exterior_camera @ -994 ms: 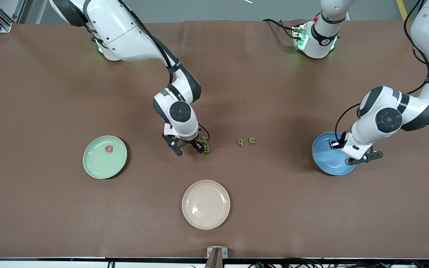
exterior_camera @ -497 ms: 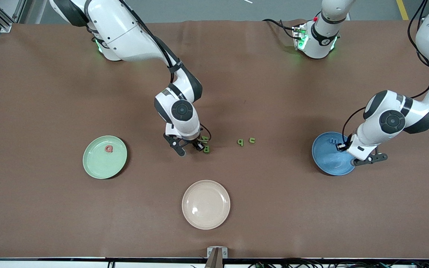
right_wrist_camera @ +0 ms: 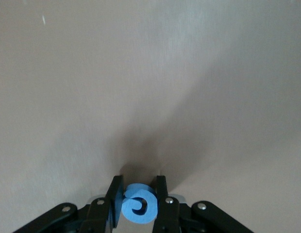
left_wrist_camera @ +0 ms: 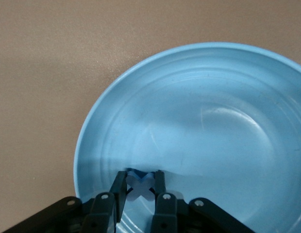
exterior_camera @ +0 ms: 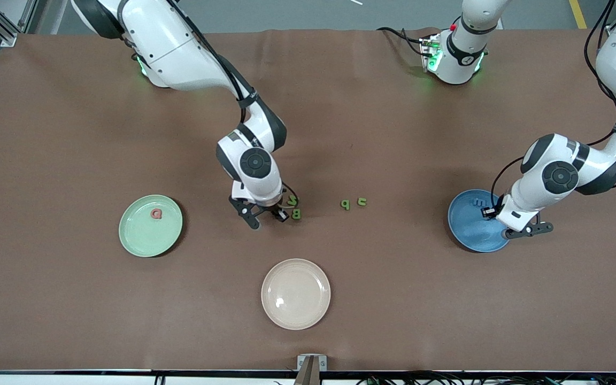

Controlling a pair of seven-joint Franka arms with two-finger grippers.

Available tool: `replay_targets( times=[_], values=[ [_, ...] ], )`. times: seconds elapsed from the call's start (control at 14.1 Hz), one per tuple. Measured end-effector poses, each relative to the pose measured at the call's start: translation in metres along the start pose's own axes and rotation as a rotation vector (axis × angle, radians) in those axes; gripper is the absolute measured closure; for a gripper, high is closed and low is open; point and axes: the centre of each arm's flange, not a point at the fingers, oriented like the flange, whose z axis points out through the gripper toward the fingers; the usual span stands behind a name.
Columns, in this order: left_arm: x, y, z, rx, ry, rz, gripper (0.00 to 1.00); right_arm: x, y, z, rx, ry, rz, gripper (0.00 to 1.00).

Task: Sort upper and lower case letters into plates
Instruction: 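Place the x in the blue plate while the right gripper places blue letter, then grasp the green u with the left gripper while the right gripper grasps B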

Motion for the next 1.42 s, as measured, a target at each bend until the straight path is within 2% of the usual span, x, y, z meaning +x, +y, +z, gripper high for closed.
replay_targets(
  times=[0.43,0.57,0.78,0.92,0.99,1.28,1.42],
  values=[
    [0.000,0.001,0.001,-0.003,-0.002,0.001,0.73,0.125,0.027,-0.047,-0.022,0.007,-0.118,0.68],
    [0.001,0.001,0.000,-0.005,0.002,-0.001,0.58,0.164,0.049,-0.052,-0.032,0.003,-0.173,0.68],
    [0.005,0.017,-0.017,-0.023,0.029,0.017,0.29,0.222,0.088,-0.050,-0.052,-0.009,-0.246,0.68],
    [0.006,0.039,-0.040,-0.034,0.023,0.010,0.08,0.249,0.109,-0.046,-0.062,-0.019,-0.280,0.68],
    [0.006,0.051,-0.054,-0.038,0.011,-0.003,0.01,0.258,0.118,-0.044,-0.066,-0.024,-0.295,0.68],
    [-0.012,0.109,-0.107,-0.049,-0.020,-0.138,0.00,0.274,0.147,-0.031,-0.070,-0.034,-0.328,0.68],
    [-0.029,0.145,-0.129,-0.072,-0.032,-0.276,0.00,0.270,0.156,-0.024,-0.063,-0.031,-0.332,0.68]
  ],
)
